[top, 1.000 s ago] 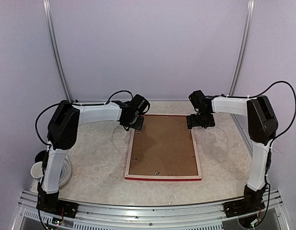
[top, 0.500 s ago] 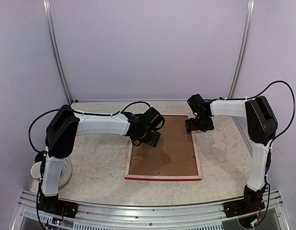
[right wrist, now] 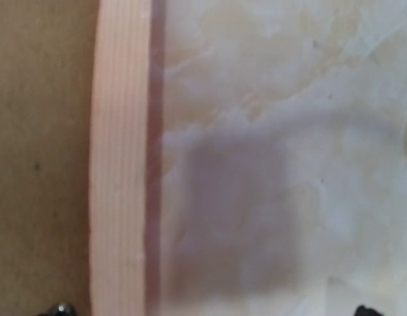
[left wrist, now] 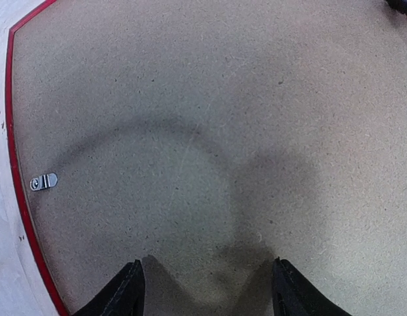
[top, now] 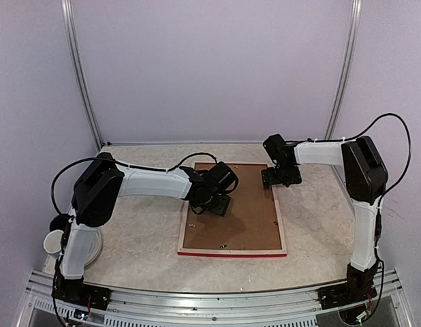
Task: Put the photo into the frame
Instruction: Press the fastener onto the backboard.
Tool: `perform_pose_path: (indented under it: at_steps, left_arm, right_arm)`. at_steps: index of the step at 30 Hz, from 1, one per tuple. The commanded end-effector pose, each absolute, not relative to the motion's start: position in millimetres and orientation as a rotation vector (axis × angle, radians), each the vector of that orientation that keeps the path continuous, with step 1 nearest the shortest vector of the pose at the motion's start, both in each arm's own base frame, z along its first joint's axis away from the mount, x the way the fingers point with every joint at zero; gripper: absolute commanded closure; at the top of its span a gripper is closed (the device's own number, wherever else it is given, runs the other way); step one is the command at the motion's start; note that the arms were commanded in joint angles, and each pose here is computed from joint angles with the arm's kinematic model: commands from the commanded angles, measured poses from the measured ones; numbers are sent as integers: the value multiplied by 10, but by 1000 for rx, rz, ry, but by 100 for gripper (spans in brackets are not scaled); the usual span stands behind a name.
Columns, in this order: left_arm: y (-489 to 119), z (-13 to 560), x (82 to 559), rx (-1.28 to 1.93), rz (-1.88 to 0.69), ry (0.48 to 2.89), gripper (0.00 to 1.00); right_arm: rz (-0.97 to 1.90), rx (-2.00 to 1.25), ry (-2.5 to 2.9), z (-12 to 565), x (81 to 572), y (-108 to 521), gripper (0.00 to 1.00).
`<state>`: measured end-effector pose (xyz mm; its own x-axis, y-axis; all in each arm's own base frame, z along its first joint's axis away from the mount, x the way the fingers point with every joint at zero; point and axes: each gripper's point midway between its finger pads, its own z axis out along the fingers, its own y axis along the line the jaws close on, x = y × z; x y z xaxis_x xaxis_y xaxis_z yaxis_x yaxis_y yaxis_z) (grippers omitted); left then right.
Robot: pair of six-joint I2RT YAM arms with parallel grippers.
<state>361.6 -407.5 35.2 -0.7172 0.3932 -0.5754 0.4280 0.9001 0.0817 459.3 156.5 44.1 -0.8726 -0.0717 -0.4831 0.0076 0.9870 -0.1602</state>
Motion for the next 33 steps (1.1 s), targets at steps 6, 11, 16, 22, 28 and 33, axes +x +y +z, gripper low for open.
perform_pose_path:
  at_steps: [6, 11, 16, 22, 28, 33]
  left_arm:
    - [-4067, 168, 3536, 605, -35, 2476, 35]
    - [-4052, 186, 3548, 602, -27, 2472, 35]
    - [-4047, 191, 3547, 600, -23, 2474, 35]
    - [-4057, 217, 3531, 600, -39, 2476, 35]
    - [-4153, 366, 3501, 600, -111, 2465, 35]
    - [-4247, 578, 3517, 590, -153, 2430, 35]
  right_arm:
    - [-353, -18, 2617, 342, 4595, 1441, 1]
    - [-392, -13, 2606, 380, 4592, 1390, 1]
    - [-421, -15, 2609, 392, 4575, 1354, 1]
    - [-436, -24, 2622, 383, 4515, 1321, 1]
    - [-445, -51, 2643, 283, 4438, 1295, 3]
    - [-356, -105, 2661, 248, 4399, 1396, 19]
